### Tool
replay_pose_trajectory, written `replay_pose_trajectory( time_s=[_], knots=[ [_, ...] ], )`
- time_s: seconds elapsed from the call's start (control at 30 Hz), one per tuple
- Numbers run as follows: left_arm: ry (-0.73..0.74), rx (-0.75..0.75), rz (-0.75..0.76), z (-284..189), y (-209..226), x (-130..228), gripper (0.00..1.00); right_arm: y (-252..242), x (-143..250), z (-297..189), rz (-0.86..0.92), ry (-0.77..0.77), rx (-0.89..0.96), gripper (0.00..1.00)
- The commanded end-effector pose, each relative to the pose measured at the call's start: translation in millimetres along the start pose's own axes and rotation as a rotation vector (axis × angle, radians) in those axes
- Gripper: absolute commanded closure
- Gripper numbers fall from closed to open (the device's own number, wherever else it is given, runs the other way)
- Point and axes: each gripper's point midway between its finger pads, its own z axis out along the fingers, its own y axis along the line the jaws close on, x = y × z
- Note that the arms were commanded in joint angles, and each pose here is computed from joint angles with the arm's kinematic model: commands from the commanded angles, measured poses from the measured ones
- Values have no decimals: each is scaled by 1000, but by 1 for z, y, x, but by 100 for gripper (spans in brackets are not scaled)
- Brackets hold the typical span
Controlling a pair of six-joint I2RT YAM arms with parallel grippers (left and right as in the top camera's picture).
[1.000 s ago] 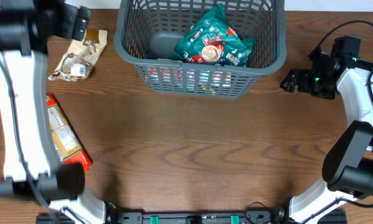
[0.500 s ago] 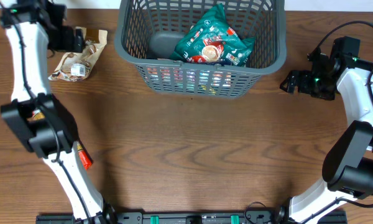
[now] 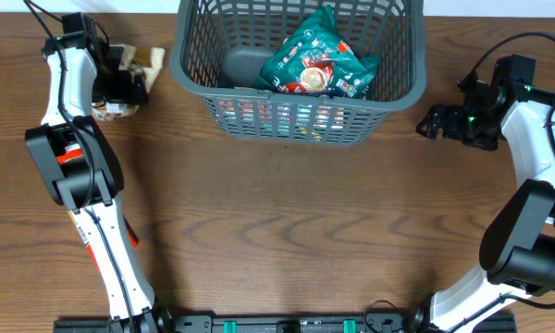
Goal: Pack container
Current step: 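Move left gripper to the brown Panatree bag and grasp it, then lift the Panatree bag with left gripper and release into basket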
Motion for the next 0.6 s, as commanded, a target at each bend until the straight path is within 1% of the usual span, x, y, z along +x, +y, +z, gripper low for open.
replay_pose_trajectory(
  time_s=[0.0, 0.03, 0.13, 0.17, 0.2, 0.33, 0.37, 0.4, 0.5, 0.57],
  knots=[
    [45, 14, 13, 17, -3, 11, 1, 4, 0, -1, 14, -2, -6, 1],
    [43, 13, 15, 17, -4, 10, 4, 4, 1, -1, 14, 0, -5, 1],
    [40, 13, 15, 13, -4, 9, 34, 3, 0, -1, 14, 0, -2, 1],
    [41, 14, 16, 11, -5, 10, 41, 3, 0, -1, 14, 0, 1, 1],
    [46, 17, 18, 9, -7, 10, 50, 2, 0, -1, 14, -1, 2, 1],
    [58, 26, 34, -5, -17, 12, 81, 2, 1, -1, 14, 1, 6, 1],
    [59, 28, 39, -11, -21, 12, 90, 2, 1, -1, 14, 2, 8, 1],
    [57, 28, 46, -19, -25, 12, 94, 1, 1, -1, 14, 2, 9, 1],
    [27, 39, 59, -47, -37, 6, 94, 0, 1, -1, 14, 2, 16, 1],
    [-24, 37, 56, -76, -45, -2, 94, -2, 2, -1, 14, 8, 27, 1]
  ],
)
